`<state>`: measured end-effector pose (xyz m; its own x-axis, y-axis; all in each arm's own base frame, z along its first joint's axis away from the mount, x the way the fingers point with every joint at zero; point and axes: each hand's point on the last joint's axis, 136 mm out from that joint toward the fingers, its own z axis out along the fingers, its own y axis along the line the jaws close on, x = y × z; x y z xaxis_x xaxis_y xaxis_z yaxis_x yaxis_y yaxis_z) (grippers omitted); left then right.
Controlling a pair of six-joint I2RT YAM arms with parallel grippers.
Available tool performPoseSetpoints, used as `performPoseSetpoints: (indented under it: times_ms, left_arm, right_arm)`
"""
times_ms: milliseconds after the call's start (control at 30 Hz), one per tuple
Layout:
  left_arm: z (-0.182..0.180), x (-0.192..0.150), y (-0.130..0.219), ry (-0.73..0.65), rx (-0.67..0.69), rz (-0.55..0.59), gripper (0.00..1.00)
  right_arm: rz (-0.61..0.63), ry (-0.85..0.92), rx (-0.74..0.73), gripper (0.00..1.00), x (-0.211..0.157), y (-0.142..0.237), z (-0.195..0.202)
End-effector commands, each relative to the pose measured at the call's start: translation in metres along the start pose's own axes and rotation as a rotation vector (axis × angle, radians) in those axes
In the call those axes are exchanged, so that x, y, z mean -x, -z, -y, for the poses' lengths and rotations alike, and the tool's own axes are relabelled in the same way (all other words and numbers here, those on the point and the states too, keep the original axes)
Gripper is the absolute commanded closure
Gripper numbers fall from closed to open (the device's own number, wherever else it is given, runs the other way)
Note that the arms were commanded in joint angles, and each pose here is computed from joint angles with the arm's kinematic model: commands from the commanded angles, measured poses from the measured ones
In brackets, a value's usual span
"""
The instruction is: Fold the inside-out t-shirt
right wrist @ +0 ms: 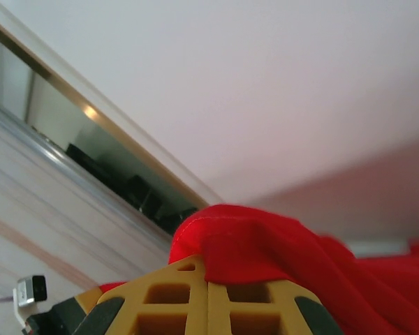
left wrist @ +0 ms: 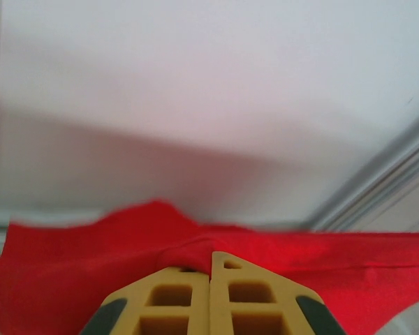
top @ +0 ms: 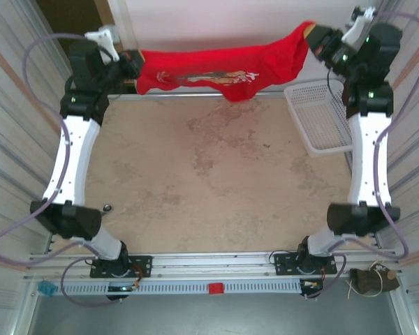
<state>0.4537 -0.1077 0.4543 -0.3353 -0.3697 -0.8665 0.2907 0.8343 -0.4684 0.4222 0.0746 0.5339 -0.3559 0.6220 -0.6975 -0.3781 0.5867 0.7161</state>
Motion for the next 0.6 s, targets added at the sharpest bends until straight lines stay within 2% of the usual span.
performPoseSetpoints:
  times_ms: [0,133,233,267,333,367,400,433,467,500,567]
  left_arm:
    - [-0.036,-0.081,0.000,0.051,0.055,-0.117,1.00]
    - [-0.078,-0.189,0.026,0.137,0.136,-0.250,1.00]
    - [-0.098,-0.264,0.048,0.193,0.174,-0.356,1.00]
    - [-0.101,-0.282,0.054,0.204,0.180,-0.384,0.93]
    - [-0.106,-0.310,0.070,0.218,0.209,-0.427,0.60]
    - [-0.109,-0.317,0.079,0.223,0.230,-0.438,0.49]
    - [-0.112,-0.318,0.087,0.216,0.251,-0.430,0.40]
    - [-0.116,-0.317,0.095,0.201,0.280,-0.416,0.32]
    - [-0.118,-0.312,0.101,0.187,0.305,-0.399,0.28]
    - [-0.120,-0.305,0.108,0.169,0.326,-0.382,0.27]
    - [-0.127,-0.291,0.119,0.158,0.387,-0.357,0.23]
  right_arm:
    - [-0.060,-0.009,-0.071,1.00,-0.064,0.017,0.038]
    - [-0.229,-0.046,-0.280,1.00,-0.199,0.070,0.106]
    - [-0.280,-0.117,-0.431,1.00,-0.282,0.120,0.149]
    - [-0.282,-0.144,-0.477,1.00,-0.302,0.136,0.160]
    - [-0.276,-0.194,-0.580,1.00,-0.337,0.173,0.182]
    - [-0.266,-0.211,-0.612,1.00,-0.346,0.188,0.190]
    - [-0.252,-0.227,-0.648,0.94,-0.353,0.203,0.197]
    - [-0.239,-0.235,-0.675,0.67,-0.355,0.216,0.202]
    - [-0.225,-0.233,-0.686,0.49,-0.353,0.223,0.203]
    - [-0.206,-0.224,-0.696,0.36,-0.348,0.230,0.203]
    - [-0.200,-0.180,-0.718,0.28,-0.338,0.234,0.199]
